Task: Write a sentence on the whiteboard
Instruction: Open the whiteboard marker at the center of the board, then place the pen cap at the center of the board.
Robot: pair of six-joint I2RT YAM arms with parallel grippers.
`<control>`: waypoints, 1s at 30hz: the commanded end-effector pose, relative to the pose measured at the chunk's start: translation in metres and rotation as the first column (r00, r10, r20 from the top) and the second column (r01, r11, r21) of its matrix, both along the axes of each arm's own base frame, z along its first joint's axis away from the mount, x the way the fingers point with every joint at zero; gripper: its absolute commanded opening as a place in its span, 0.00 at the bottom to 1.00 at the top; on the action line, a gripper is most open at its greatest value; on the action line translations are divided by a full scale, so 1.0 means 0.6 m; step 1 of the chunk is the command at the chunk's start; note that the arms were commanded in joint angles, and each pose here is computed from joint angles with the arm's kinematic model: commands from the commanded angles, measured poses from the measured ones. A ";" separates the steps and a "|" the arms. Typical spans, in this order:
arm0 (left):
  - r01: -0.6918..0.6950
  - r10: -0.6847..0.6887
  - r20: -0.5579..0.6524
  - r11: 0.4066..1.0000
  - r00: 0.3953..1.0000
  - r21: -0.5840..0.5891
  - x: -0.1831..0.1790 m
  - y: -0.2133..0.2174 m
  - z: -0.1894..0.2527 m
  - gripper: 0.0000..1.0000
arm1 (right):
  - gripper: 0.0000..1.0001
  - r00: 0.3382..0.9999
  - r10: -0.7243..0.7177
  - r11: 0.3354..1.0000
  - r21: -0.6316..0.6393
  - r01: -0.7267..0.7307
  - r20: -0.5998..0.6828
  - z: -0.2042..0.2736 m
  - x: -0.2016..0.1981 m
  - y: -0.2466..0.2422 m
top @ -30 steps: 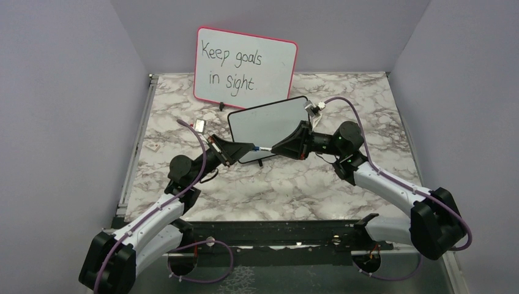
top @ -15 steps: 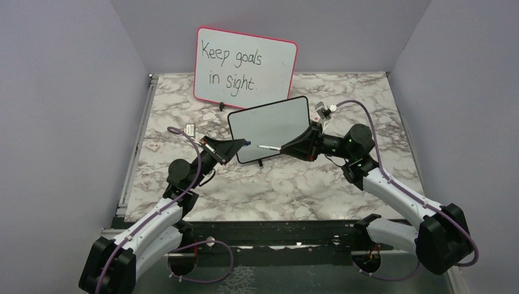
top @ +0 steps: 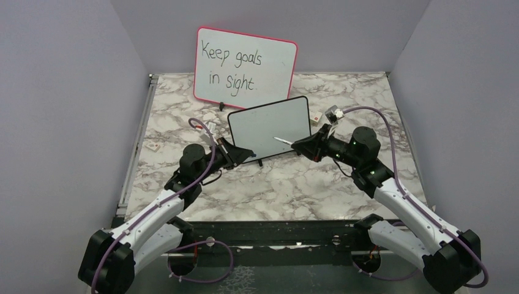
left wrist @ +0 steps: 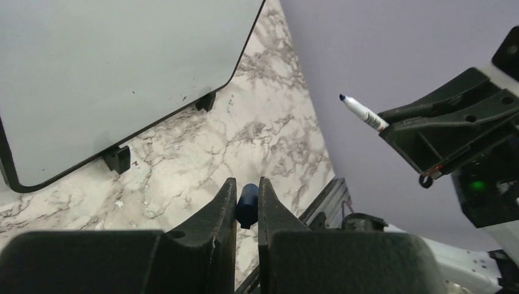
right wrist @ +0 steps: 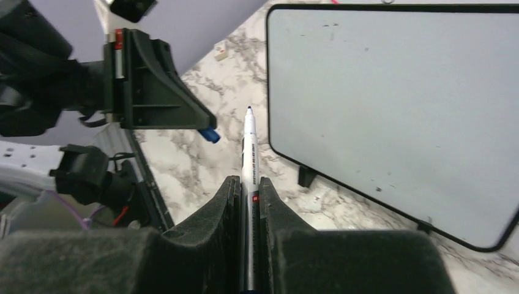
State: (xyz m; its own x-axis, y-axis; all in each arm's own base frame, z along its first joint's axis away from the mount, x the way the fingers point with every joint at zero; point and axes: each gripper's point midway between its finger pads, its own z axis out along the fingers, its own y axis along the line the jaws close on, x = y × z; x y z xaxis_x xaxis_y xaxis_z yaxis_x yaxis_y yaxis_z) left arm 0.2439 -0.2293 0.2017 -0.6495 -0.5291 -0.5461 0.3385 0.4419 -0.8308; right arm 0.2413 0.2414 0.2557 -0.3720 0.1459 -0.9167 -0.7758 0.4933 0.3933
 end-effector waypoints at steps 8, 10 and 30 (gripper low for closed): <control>0.079 -0.073 -0.030 0.889 0.997 0.451 -0.037 -0.036 -0.084 0.00 | 0.00 0.965 -0.229 0.962 -0.125 0.245 0.128 0.011 0.041 -0.066; 0.109 -0.100 -0.044 0.863 0.994 0.493 -0.044 -0.050 -0.099 0.00 | 0.00 0.964 -0.226 0.962 -0.124 0.243 0.137 0.013 0.040 -0.067; 0.122 -0.082 -0.095 0.809 0.992 0.575 -0.044 -0.101 -0.210 0.00 | 0.00 0.966 -0.206 0.961 -0.151 0.230 0.157 0.003 0.038 -0.067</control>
State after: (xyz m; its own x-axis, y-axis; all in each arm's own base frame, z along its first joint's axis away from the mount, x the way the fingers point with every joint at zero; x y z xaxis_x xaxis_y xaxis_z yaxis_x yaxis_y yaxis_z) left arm 0.2079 -0.2849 0.0747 -0.7606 0.0154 -0.6491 0.3840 0.8168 -0.4306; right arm 0.2627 0.2034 0.2514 -0.2351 0.0606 -0.9701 -0.6807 0.7022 0.2088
